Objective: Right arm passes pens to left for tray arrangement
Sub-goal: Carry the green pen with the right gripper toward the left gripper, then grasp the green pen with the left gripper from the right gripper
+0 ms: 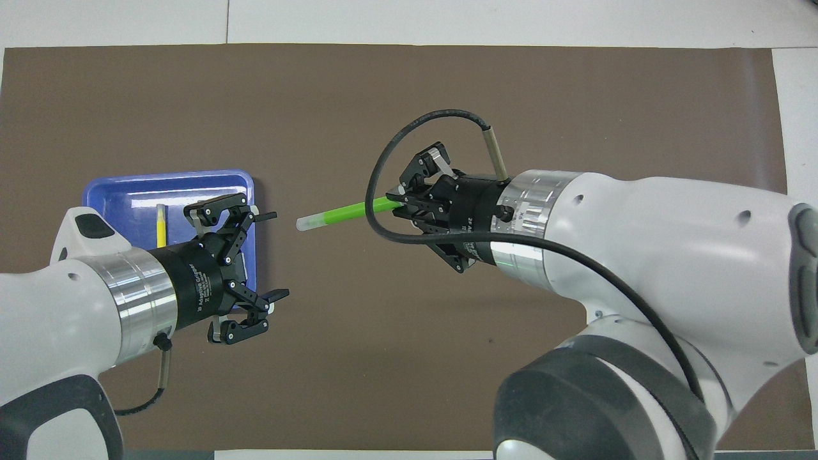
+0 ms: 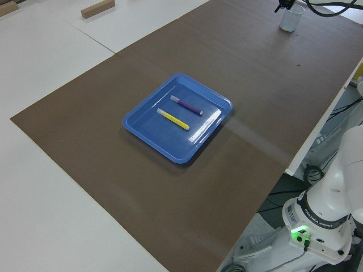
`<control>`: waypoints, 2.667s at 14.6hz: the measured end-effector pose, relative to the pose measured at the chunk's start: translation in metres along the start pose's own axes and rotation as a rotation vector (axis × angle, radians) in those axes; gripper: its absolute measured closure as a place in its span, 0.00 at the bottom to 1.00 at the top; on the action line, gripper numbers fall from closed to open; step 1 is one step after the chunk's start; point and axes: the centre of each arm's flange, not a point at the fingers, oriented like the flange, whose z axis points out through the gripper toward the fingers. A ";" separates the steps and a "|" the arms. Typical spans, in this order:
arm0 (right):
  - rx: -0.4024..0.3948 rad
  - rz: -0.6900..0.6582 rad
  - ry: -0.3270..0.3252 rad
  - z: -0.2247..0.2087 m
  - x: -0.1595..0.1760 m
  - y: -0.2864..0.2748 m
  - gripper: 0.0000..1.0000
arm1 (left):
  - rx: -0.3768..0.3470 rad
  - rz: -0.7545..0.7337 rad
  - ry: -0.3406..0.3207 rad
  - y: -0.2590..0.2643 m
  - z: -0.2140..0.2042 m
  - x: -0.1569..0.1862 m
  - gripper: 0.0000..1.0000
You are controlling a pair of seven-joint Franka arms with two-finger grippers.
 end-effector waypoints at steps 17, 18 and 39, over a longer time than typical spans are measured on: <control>-0.006 -0.012 -0.061 0.024 -0.045 -0.003 0.83 | -0.039 -0.050 0.136 0.000 -0.004 -0.045 0.01; -0.007 -0.014 -0.062 0.024 -0.046 -0.002 0.83 | -0.037 -0.036 0.152 -0.002 0.000 -0.049 0.02; -0.008 -0.017 -0.064 0.025 -0.048 -0.002 0.83 | -0.060 0.000 0.213 -0.002 -0.006 -0.058 0.39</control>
